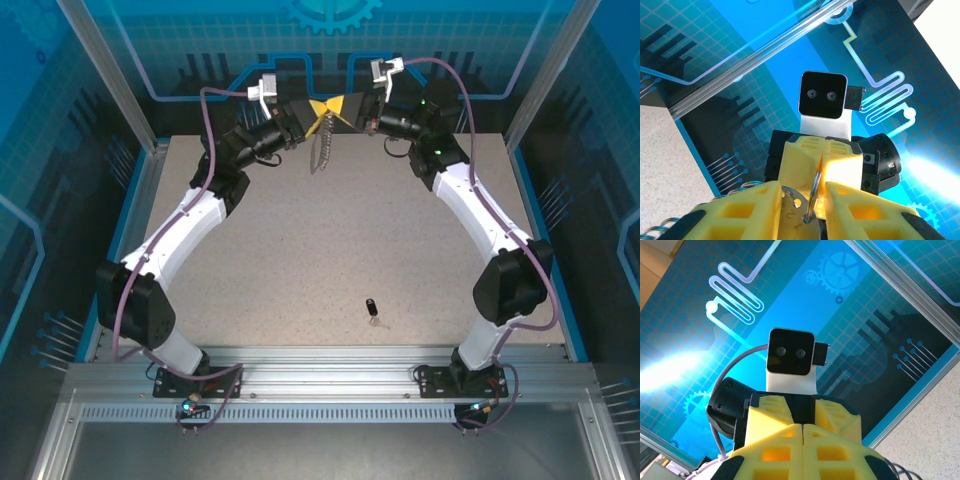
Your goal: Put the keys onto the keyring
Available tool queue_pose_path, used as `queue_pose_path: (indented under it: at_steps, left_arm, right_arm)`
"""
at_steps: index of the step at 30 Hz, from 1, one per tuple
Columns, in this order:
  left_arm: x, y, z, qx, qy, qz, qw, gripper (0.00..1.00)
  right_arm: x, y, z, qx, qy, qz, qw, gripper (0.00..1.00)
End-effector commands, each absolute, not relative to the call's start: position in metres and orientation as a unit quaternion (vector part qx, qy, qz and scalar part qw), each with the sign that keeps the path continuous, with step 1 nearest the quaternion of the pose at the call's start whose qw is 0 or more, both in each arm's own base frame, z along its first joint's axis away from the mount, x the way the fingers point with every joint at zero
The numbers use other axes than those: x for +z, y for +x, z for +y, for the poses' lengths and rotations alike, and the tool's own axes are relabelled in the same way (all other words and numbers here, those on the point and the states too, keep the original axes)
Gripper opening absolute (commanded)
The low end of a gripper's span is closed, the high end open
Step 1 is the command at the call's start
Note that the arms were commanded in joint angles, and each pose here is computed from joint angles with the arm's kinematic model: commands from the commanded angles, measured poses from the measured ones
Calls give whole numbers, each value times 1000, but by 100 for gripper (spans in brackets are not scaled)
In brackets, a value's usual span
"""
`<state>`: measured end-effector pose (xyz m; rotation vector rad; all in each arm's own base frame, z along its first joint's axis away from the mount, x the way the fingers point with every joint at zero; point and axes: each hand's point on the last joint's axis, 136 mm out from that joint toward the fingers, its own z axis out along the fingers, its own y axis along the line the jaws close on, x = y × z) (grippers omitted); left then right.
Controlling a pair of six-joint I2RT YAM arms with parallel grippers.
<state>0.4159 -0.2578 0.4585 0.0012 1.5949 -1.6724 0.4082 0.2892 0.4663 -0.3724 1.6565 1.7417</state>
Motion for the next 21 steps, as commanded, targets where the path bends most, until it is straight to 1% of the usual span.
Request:
queue_pose_path:
  at_steps: [1,2,4,6,11,14,16,17,19,21]
  left_arm:
    - [483,410,-262,-672,24,607,423,24]
    - [483,410,-262,-673,24,606,423,23]
    - [484,410,-262,-673,25,605,424,18]
    - [485,410,-264,-674,28,604,425,11]
    - [488,408,-266,-676,35,603,423,0]
    - [488,404,-266,-669,47,607,426,0]
    - [485,401,-267,-661,59,613,428,0]
    - [484,400,-267,-658,65,616,428,0]
    - [480,396,-269,-651,83,622,427,0]
    - [475,392,-271,-642,99,631,424,0]
  right_arm:
    - [484,400,293,677,-163,621,360,0]
    - [483,400,293,677,-163,622,358,0]
    - [482,401,293,677,-163,623,356,0]
    - [482,401,293,677,-162,625,355,0]
    - [481,403,291,673,-155,632,352,0]
    - [482,409,275,665,-135,639,362,16]
    - [482,414,257,654,-116,645,378,31]
    - [481,416,246,647,-103,651,384,36]
    - [476,418,228,633,-81,663,392,43]
    - [470,417,214,620,-65,675,395,46]
